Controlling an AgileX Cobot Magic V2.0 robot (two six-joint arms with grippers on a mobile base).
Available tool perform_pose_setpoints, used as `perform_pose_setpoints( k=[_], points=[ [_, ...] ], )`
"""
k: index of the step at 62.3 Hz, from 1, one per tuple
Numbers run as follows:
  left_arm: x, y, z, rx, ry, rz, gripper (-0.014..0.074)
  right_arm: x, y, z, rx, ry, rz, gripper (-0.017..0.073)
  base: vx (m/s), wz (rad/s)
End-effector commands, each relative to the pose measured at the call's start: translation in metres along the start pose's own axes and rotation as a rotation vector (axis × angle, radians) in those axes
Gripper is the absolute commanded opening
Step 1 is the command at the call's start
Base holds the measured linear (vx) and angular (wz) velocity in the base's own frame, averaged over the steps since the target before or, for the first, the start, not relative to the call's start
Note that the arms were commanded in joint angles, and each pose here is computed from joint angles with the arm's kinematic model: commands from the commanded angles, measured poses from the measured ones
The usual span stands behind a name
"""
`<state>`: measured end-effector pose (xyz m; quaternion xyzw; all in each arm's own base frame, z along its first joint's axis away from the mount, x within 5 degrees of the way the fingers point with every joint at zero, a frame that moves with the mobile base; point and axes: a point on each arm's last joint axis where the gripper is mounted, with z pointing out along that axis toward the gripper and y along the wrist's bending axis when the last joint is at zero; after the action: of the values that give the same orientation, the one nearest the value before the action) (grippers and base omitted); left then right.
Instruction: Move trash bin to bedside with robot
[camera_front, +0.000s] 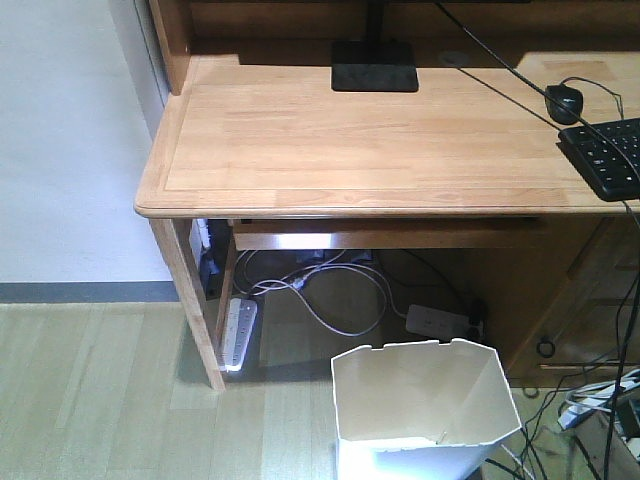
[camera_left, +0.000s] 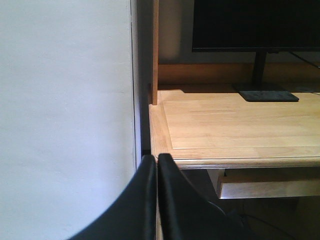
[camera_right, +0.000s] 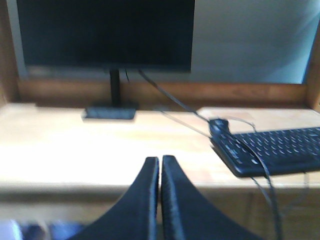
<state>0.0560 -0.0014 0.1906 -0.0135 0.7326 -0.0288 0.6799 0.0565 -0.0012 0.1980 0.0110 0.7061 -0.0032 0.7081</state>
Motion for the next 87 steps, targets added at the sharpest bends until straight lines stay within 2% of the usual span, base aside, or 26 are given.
perform_pose_setpoints(
  k=[1,16,33,51,63,76,87],
  points=[
    [0.002,0.0,0.001,0.012,-0.059,-0.012,-0.0006,-0.015,0.0,-0.002,-0.003,-0.12,0.06,-0.001,0.0,0.0],
    [0.002,0.0,0.001,0.012,-0.059,-0.012,-0.0006,-0.068,0.001,-0.006,-0.001,-0.208,0.002,-0.001,0.0,0.0],
    [0.002,0.0,0.001,0.012,-0.059,-0.012,-0.0006,-0.106,0.001,0.028,0.002,0.048,0.017,-0.001,0.0,0.0],
    [0.002,0.0,0.001,0.012,-0.059,-0.012,-0.0006,-0.096,0.001,0.053,0.006,0.217,0.014,-0.001,0.0,0.0],
    [0.002,0.0,0.001,0.012,-0.059,-0.012,-0.0006,-0.091,0.001,0.057,0.007,0.27,0.014,0.0009,0.0,0.0],
    [0.002,0.0,0.001,0.012,-0.059,-0.012,-0.0006,-0.089,0.001,0.056,0.007,0.292,0.012,0.0145,0.0,0.0],
    [0.002,0.0,0.001,0.012,-0.059,-0.012,-0.0006,-0.085,0.001,0.055,0.004,0.332,-0.011,0.0363,0.0,0.0]
  ],
)
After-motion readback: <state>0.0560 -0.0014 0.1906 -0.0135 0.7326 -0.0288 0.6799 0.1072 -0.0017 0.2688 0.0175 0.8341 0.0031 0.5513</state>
